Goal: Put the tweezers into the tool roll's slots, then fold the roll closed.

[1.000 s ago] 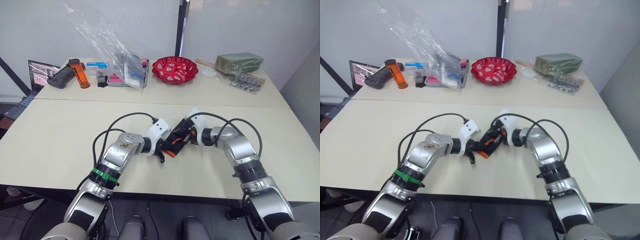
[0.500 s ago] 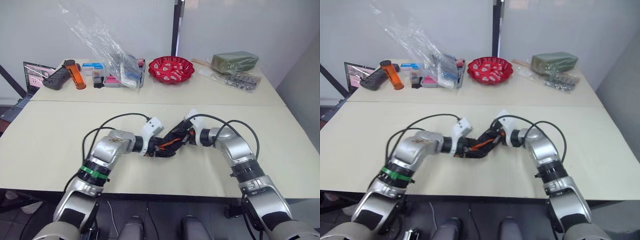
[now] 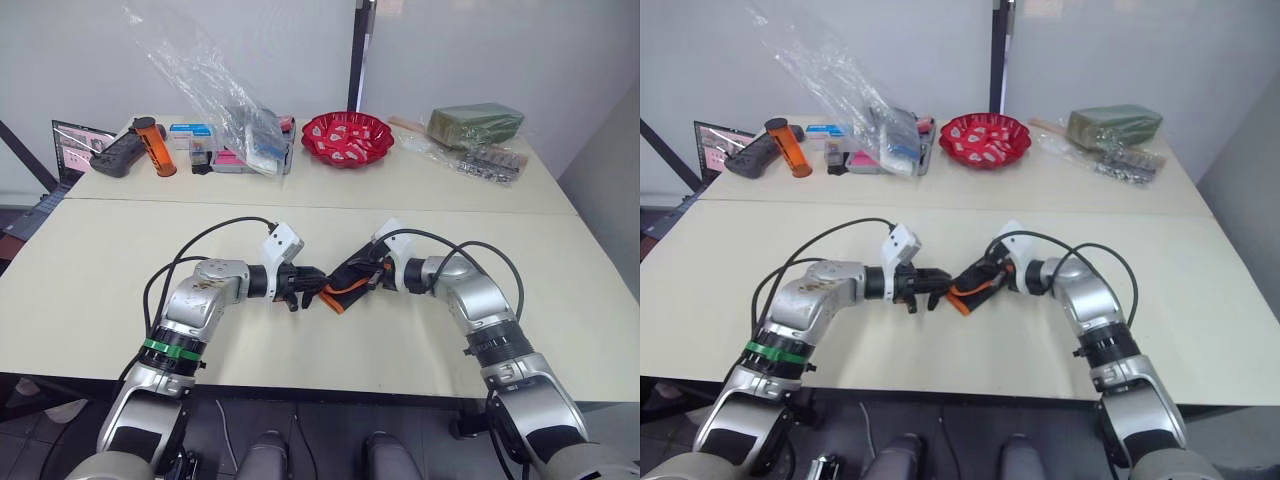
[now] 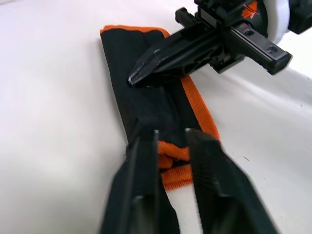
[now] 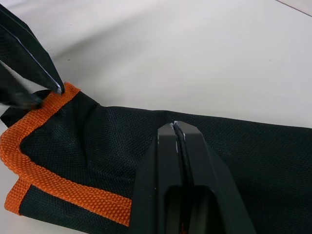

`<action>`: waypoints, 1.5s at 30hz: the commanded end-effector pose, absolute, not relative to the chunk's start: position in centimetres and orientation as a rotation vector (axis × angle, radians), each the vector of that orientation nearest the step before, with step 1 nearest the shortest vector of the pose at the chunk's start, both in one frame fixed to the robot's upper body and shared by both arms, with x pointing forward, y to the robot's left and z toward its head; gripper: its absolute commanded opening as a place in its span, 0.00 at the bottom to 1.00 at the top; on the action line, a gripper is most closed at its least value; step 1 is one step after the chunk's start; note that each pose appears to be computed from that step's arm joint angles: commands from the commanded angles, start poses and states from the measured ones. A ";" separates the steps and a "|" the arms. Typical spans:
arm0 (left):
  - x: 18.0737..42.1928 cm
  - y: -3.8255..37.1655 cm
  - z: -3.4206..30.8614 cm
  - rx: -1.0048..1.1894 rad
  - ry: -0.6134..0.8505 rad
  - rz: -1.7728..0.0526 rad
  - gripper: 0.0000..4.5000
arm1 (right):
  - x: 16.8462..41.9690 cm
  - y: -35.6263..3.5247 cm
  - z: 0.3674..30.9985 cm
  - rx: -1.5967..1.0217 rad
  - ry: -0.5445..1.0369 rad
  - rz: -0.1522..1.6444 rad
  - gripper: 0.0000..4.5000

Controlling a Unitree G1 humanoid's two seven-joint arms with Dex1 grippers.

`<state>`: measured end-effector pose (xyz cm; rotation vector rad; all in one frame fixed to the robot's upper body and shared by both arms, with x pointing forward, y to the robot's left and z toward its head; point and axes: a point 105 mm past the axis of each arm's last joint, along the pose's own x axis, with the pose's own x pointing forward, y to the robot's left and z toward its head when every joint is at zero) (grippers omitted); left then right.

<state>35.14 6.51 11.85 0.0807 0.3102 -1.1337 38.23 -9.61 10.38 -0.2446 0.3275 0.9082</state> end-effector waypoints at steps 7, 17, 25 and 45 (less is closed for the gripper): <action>36.2 4.2 10.9 0.167 0.281 -1.164 0.01 | 37.1 -12.3 6.5 -0.241 0.487 0.818 0.00; 34.8 4.1 6.3 0.187 0.412 -1.151 0.01 | 36.8 -11.0 10.1 -0.187 0.257 0.886 0.00; 34.2 4.3 6.2 0.192 0.412 -1.148 0.01 | 35.5 -9.9 9.7 -0.167 0.239 0.940 0.00; 34.1 7.3 3.0 0.233 0.542 -1.048 0.01 | 41.0 -15.7 5.3 -0.113 0.305 0.519 0.00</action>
